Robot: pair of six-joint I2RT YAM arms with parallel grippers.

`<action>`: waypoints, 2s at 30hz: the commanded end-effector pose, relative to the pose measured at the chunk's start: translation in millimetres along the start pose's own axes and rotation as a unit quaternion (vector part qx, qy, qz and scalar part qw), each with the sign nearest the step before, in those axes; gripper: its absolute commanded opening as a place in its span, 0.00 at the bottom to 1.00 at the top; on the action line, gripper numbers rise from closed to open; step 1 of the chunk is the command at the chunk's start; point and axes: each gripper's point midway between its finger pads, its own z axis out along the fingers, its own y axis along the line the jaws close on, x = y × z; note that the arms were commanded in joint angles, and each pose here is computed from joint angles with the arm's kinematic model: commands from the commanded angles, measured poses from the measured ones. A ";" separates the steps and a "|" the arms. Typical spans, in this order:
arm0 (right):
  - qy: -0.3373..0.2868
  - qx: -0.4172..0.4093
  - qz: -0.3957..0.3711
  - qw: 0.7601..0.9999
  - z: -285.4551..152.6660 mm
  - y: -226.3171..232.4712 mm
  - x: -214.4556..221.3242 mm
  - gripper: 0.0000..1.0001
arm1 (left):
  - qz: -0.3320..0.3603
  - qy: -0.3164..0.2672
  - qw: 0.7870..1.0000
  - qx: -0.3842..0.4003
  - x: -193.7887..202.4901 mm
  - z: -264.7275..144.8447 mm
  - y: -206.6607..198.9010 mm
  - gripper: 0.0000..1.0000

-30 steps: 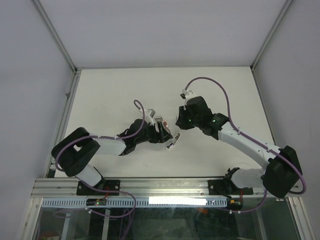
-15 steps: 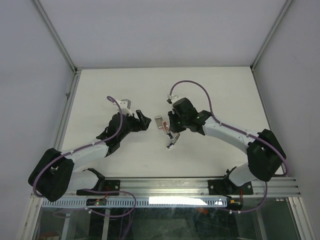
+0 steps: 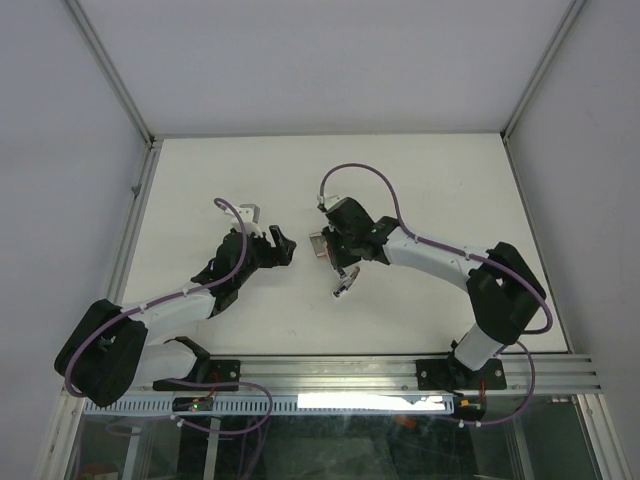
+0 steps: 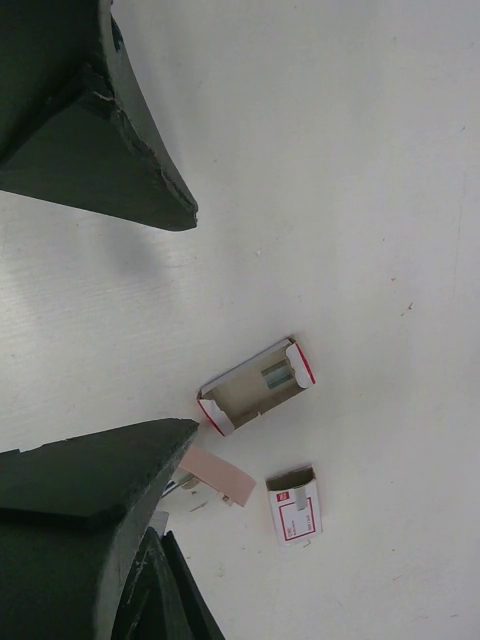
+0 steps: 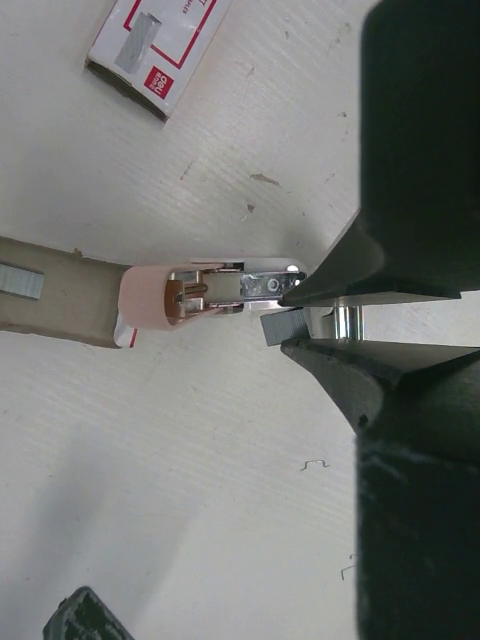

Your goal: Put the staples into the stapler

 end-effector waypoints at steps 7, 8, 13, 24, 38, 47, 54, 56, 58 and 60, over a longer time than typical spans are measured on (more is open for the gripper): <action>0.001 0.031 0.001 1.000 4.0 -1.6 -7.1 0.18 | 0.004 -0.042 0.999 0.011 -23.8 -2.1 -7.6 0.79; 0.002 0.034 0.002 0.999 4.7 -2.0 -6.9 0.18 | 0.004 -0.041 0.999 0.011 -23.4 -1.9 -7.5 0.79; 0.004 0.048 0.003 0.999 8.8 -5.1 -5.2 0.17 | 0.005 -0.040 0.999 0.011 -22.7 -1.7 -7.2 0.79; 0.006 0.069 -0.002 0.998 12.9 -10.5 -4.2 0.17 | 0.005 -0.040 0.999 0.010 -23.3 -1.8 -7.3 0.79; 0.009 0.070 -0.004 0.998 16.7 -9.6 -4.0 0.17 | 0.005 -0.041 0.999 0.009 -23.4 -1.8 -6.6 0.79; 0.016 0.070 -0.006 0.997 20.4 -9.5 -1.2 0.17 | 0.006 -0.040 0.999 0.008 -23.2 -2.1 -6.2 0.79; 0.021 0.074 -0.006 0.997 22.6 -10.9 1.3 0.16 | 0.007 -0.041 0.999 0.008 -23.7 -1.9 -6.4 0.79; 0.021 0.074 -0.006 0.997 22.9 -11.2 1.7 0.16 | 0.006 -0.040 0.999 0.007 -23.4 -1.8 -6.3 0.79; 0.023 0.075 -0.007 0.997 23.2 -11.7 2.3 0.16 | 0.006 -0.041 0.999 0.008 -23.7 -2.0 -6.4 0.79; 0.024 0.075 -0.007 0.997 23.4 -11.7 2.7 0.16 | 0.006 -0.041 0.999 0.008 -23.7 -2.0 -6.4 0.80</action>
